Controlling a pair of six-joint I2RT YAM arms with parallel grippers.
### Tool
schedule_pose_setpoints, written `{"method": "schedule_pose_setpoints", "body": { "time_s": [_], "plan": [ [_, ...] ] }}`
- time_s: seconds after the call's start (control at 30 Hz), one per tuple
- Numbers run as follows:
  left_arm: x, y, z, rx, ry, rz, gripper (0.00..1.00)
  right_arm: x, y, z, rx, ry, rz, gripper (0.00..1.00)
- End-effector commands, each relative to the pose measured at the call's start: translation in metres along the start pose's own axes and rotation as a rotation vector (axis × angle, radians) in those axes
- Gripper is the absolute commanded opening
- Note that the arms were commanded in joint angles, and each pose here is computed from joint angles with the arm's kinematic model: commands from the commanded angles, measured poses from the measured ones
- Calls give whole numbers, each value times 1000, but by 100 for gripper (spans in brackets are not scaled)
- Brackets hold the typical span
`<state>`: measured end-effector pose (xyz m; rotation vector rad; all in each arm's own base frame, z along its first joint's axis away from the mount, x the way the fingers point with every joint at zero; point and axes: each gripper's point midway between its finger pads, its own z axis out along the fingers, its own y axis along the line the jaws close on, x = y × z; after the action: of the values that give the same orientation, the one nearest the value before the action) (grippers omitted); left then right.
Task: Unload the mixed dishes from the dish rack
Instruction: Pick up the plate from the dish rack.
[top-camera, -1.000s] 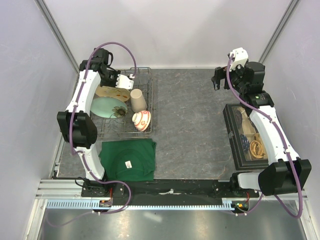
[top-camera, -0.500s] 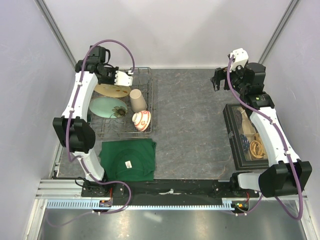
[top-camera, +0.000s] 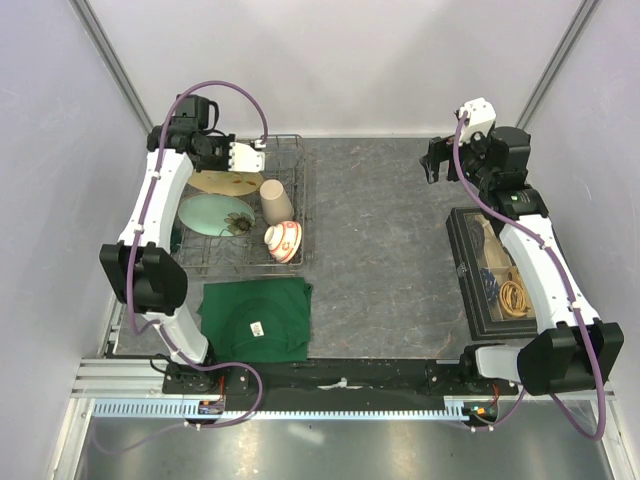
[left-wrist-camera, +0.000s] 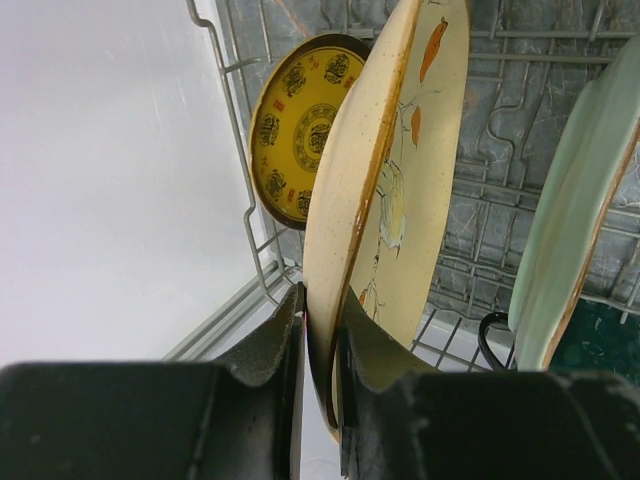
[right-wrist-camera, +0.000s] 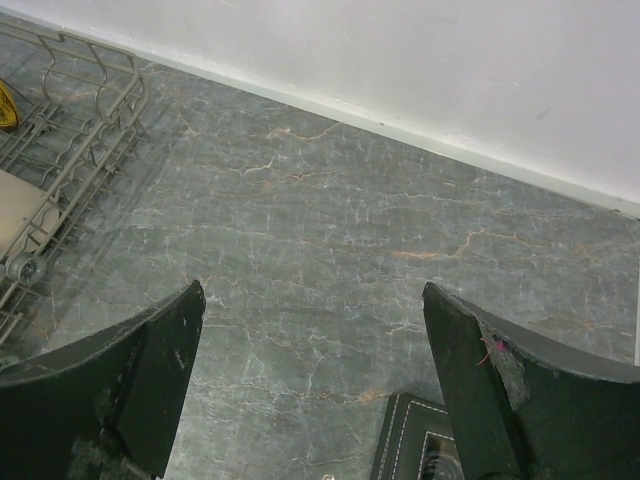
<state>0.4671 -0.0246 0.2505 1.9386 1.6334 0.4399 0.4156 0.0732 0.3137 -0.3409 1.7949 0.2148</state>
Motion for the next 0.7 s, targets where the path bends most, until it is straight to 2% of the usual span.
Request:
{"method": "schedule_pose_setpoints", "body": {
  "time_s": [0.0,0.33,0.67],
  "plan": [
    [-12,59,-68,-295,-5,6,2,-18,3,-6,-12,-68,-8,98],
    [-13,72,-90,-410,-3,-40,2,-18,6,-7,-24,-75,-6,98],
    [-36,106,-146,-628,-146,-174,1,-16,6,-5,-29,-71,3,98]
  ]
}}
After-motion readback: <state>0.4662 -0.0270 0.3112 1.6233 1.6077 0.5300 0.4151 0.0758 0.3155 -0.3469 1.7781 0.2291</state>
